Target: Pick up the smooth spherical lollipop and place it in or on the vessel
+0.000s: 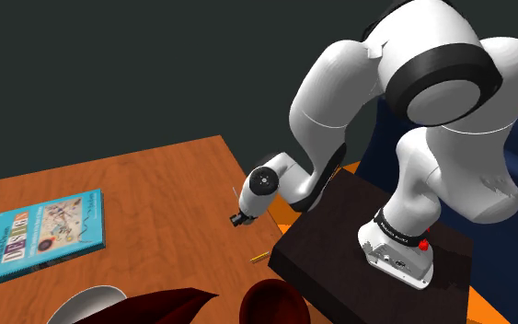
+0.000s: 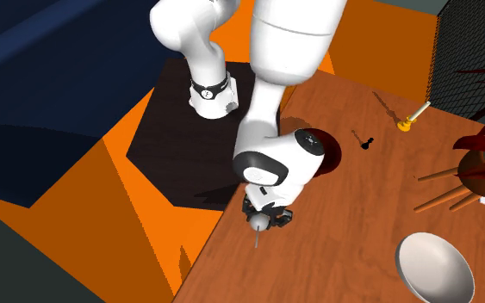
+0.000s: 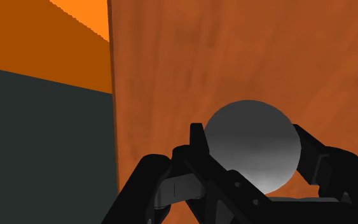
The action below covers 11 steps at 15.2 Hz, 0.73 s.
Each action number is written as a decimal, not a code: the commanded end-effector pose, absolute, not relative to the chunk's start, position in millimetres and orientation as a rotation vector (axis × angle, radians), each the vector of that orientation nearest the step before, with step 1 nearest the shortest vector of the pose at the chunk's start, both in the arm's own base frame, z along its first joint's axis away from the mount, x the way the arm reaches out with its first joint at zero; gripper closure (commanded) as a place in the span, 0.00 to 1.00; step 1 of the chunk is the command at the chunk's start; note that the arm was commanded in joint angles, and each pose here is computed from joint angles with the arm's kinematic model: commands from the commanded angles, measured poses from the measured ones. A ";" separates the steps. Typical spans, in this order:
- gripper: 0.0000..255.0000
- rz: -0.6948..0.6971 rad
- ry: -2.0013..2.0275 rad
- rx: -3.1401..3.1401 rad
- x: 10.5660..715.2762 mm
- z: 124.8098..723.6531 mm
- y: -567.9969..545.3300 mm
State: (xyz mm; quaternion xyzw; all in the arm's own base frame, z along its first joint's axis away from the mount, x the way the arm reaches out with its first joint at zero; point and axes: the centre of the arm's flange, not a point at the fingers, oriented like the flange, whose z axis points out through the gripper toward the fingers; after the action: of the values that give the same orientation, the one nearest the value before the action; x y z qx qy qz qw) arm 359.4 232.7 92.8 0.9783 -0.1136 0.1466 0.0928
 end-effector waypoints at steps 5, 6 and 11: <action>1.00 0.435 -0.336 2.904 358.2 124.8 232.5; 1.00 0.435 -0.336 2.904 358.2 130.1 232.5; 1.00 0.435 -0.336 2.904 358.2 156.5 232.5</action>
State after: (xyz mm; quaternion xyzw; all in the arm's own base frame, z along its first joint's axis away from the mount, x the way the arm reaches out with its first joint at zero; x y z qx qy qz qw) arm 358.0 234.6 149.4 0.9782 -0.1135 0.1468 0.0928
